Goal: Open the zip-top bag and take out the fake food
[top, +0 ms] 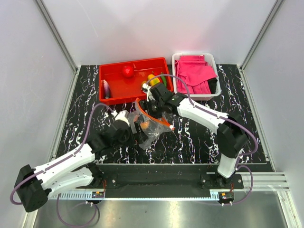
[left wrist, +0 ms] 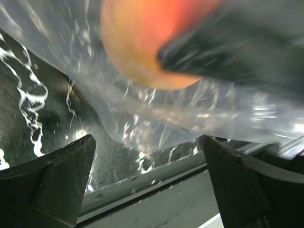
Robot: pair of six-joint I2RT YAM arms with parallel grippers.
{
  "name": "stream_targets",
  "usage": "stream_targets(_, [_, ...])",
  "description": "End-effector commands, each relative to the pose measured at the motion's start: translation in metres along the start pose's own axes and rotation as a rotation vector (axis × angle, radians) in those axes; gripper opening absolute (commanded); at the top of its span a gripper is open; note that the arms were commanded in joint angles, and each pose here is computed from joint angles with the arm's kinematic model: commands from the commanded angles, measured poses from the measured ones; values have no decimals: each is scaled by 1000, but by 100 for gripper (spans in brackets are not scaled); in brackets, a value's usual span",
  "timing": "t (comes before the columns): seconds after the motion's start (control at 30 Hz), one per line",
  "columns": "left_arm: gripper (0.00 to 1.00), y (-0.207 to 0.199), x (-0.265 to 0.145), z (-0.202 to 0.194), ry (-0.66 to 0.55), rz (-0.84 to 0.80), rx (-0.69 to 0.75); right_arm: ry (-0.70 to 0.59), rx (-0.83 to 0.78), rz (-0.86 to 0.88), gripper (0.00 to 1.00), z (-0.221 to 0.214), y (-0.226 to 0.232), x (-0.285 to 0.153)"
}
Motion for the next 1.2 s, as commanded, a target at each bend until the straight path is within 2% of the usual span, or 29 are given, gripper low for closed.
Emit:
stream_targets(0.0, [99, -18, -4, 4, 22, -122, 66, -29, 15, 104, 0, 24, 20, -12])
stream_targets(0.17, [99, -9, 4, -2, 25, -68, 69, -6, 54, 192, 0, 32, 26, -13])
stream_targets(0.37, [97, 6, 20, -1, -41, 111, 47, 38, 91, 286, 0, 25, 31, -17])
stream_targets(0.5, [77, 12, 24, 3, -86, 212, 23, 61, 104, 309, 0, 13, 28, -18])
stream_targets(0.53, [63, 13, 24, 4, -99, 233, 14, 63, 105, 307, 0, 11, 27, -19])
stream_targets(0.63, [43, 20, 21, 8, -163, 313, -30, 72, 104, 300, 0, 4, 24, -22])
stream_targets(0.7, [34, 25, 17, 12, -208, 325, -79, 77, 93, 281, 0, -3, 19, -24])
stream_targets(0.77, [25, 34, 12, 12, -231, 338, -112, 73, 65, 188, 0, -9, 10, -25])
stream_targets(0.8, [24, 37, 11, 11, -239, 345, -133, 59, 47, 144, 0, -10, 7, -28])
stream_targets(0.9, [24, 47, 4, 5, -258, 348, -169, -11, -10, -109, 0, -9, -13, -34])
stream_targets(1.03, [29, 57, -6, -3, -274, 324, -204, -63, -59, -251, 0, -5, -23, -46])
stream_targets(1.13, [41, 54, -15, -4, -268, 256, -188, -55, -85, -266, 0, -4, -23, -47])
stream_targets(1.17, [56, 51, -18, -2, -269, 232, -172, -43, -87, -266, 0, -5, -24, -45])
Point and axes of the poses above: each gripper's point midway between its finger pads, its own x axis out along the fingers, its own y axis along the line the jaws close on, z = x × y, the point moved 10 cm from there along -x, back along the fingers, and after that the axes turned 4 degrees about x, right-handed, at the moved point
